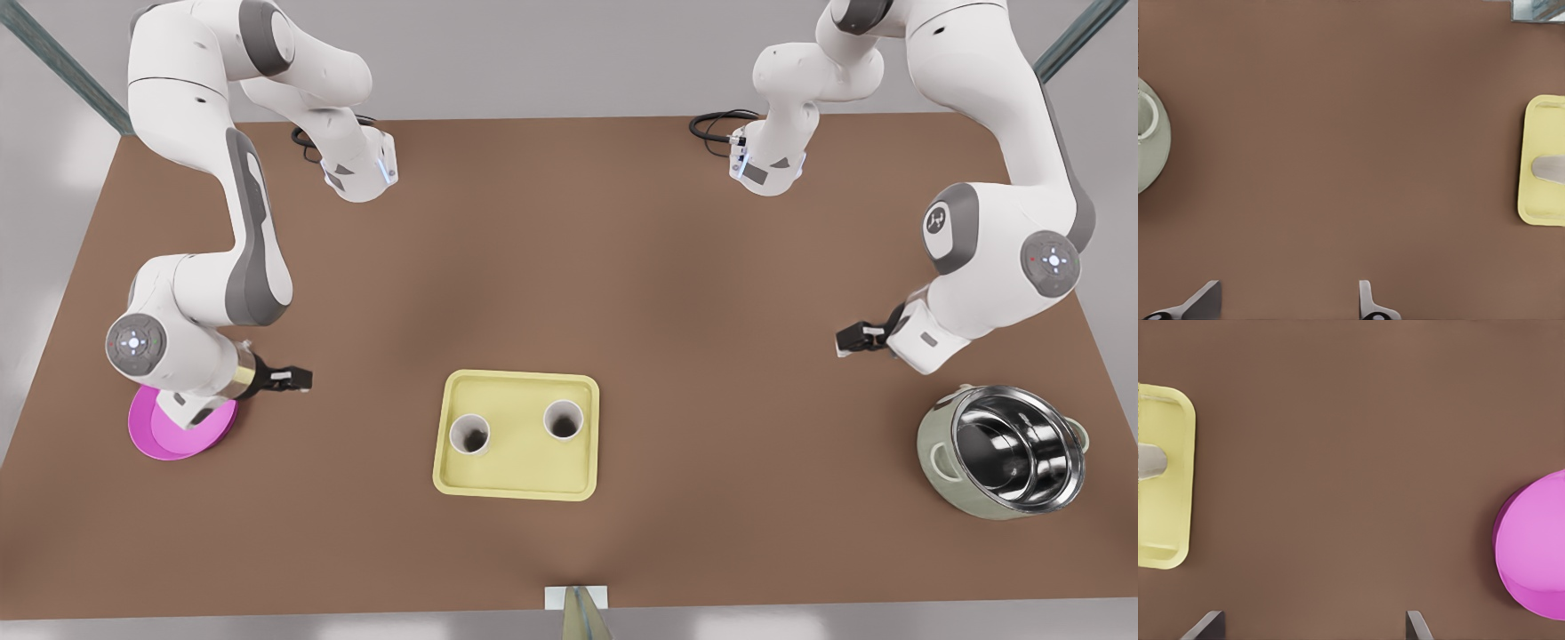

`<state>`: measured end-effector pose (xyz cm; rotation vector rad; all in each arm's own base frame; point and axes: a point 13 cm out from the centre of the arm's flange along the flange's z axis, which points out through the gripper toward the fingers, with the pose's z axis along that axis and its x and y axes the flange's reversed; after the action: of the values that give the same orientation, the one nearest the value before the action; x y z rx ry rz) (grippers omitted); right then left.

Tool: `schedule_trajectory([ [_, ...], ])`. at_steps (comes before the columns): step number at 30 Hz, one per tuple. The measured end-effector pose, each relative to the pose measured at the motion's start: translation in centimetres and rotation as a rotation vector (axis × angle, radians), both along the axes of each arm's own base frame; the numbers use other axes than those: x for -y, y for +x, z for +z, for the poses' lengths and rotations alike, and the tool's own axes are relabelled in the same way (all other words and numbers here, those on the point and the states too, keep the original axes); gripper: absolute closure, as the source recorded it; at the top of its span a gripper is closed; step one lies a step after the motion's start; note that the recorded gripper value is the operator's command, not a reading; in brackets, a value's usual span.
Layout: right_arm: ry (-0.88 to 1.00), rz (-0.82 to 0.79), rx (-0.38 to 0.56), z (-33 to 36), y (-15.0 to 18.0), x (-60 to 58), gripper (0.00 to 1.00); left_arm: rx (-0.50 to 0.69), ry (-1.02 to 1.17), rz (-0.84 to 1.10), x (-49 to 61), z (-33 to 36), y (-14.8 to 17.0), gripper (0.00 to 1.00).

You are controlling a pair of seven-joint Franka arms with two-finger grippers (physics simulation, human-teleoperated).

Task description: Use the left arm to pick up the white IKEA cup from the tray and place it on the middle-left position; use the right arm to pick up the white IKEA cup from the tray and place it on the middle-right position

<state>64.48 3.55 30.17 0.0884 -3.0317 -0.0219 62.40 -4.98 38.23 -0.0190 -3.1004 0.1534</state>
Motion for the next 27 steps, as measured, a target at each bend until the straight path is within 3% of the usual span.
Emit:
schedule_trajectory([
  [3,0.002,0.011,0.033,0.2,0.8,-0.8,0.00,0.042,-0.006,-0.031,2.6,0.7,1.1,0.00],
  [9,0.028,0.099,0.045,-0.8,0.6,-7.1,0.00,0.025,0.007,-0.291,24.4,-3.8,-1.2,0.00],
  [15,0.046,0.162,0.117,-0.7,4.2,-14.0,0.00,-0.010,0.043,-0.254,33.9,-14.6,-2.8,0.00],
  [21,0.071,0.187,0.162,-1.6,6.9,-19.9,0.00,0.069,0.060,-0.210,41.0,-22.3,-4.2,0.00],
  [27,0.102,0.188,0.158,-5.1,7.3,-24.6,0.00,0.215,0.027,-0.102,41.9,-20.4,1.6,0.00],
])
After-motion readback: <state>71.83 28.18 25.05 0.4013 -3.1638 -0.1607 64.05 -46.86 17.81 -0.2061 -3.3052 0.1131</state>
